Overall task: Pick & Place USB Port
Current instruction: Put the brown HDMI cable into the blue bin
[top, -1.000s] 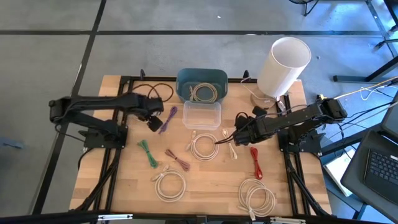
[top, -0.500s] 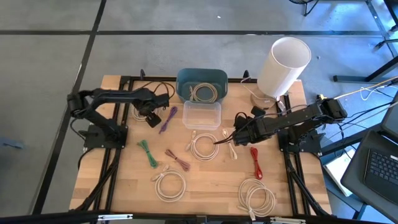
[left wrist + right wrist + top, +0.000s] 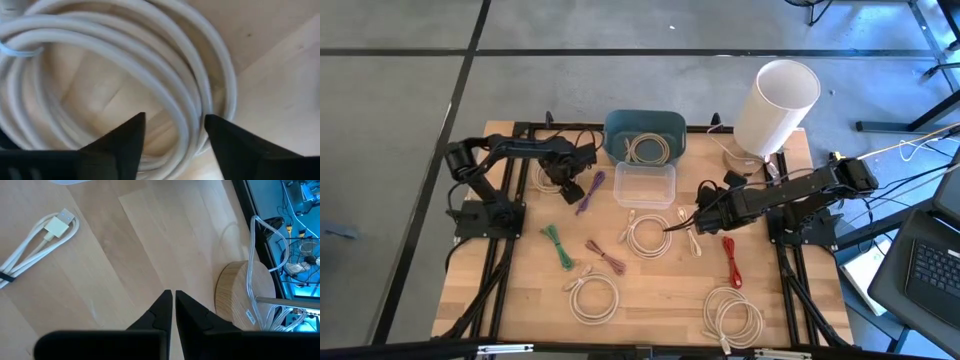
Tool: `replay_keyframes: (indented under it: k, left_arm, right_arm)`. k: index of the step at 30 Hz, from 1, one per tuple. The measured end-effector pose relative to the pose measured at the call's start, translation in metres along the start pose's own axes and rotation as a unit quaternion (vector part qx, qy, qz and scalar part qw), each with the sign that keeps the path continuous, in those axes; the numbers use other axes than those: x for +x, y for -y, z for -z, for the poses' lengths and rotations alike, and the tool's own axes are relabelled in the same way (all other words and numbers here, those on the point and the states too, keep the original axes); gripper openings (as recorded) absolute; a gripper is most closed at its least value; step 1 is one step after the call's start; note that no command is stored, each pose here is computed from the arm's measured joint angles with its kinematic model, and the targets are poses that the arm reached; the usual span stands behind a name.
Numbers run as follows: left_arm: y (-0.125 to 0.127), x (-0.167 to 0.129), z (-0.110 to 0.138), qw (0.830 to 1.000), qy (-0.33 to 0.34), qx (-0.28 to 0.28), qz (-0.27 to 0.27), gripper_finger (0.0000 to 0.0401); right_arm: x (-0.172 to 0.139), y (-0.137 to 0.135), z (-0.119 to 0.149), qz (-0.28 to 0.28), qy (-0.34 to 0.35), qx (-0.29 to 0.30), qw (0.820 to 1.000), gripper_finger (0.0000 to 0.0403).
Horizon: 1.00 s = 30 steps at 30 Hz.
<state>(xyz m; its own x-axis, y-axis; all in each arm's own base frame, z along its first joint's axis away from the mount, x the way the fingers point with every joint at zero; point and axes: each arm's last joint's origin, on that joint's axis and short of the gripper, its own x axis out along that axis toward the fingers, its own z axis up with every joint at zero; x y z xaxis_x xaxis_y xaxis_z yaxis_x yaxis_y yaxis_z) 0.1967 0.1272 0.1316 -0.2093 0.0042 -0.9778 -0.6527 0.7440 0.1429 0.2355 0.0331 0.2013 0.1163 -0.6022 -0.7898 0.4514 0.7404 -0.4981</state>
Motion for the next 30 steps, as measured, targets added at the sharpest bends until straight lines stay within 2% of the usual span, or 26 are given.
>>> replay_keyframes:
  k: [2,5,7,12,14,17,20,22,24,26,30]
  left_arm:
    - [0.002,0.000,0.000,1.000,-0.002,0.009,0.015,0.0148]
    - [0.004,0.000,0.006,0.999,-0.019,0.022,0.020,0.0053]
    - [0.004,-0.003,0.014,0.999,-0.041,0.026,0.006,0.0019]
    - [-0.003,-0.027,0.040,0.997,-0.055,0.022,-0.048,0.0013]
    - [-0.004,-0.040,0.053,0.998,-0.039,0.018,-0.049,0.0012]
    - [-0.005,-0.061,0.068,0.999,0.033,0.022,-0.032,0.0012]
    - [-0.006,-0.081,0.082,0.990,0.136,0.022,-0.008,0.0012]
    - [-0.007,-0.096,0.083,0.971,0.236,0.024,0.015,0.0012]
    - [-0.006,-0.112,0.081,0.940,0.335,0.041,0.051,0.0012]
    - [-0.004,-0.130,0.076,0.893,0.434,0.071,0.092,0.0012]
    - [-0.001,-0.167,0.065,0.782,0.596,0.126,0.132,0.0012]
  right_arm:
    - [0.000,0.000,0.000,-0.002,-0.002,0.001,1.000,0.0026]
    - [0.000,0.000,0.000,-0.002,-0.003,0.007,1.000,0.0026]
    - [0.000,0.000,0.000,-0.002,-0.003,0.010,1.000,0.0026]
    - [0.000,0.000,0.000,-0.003,-0.004,0.011,1.000,0.0026]
    - [0.000,0.000,0.000,-0.003,-0.004,0.011,1.000,0.0026]
    - [0.000,0.000,0.000,-0.001,0.000,0.012,1.000,0.0026]
    - [0.000,0.000,0.000,-0.002,0.001,0.012,1.000,0.0026]
    - [0.001,0.000,-0.001,-0.002,0.004,0.011,1.000,0.0026]
    - [0.001,0.000,-0.003,-0.005,0.008,0.007,1.000,0.0026]
    - [0.002,0.000,-0.005,-0.007,0.012,0.002,1.000,0.0026]
    - [0.003,0.000,-0.007,-0.009,0.016,-0.009,1.000,0.0026]
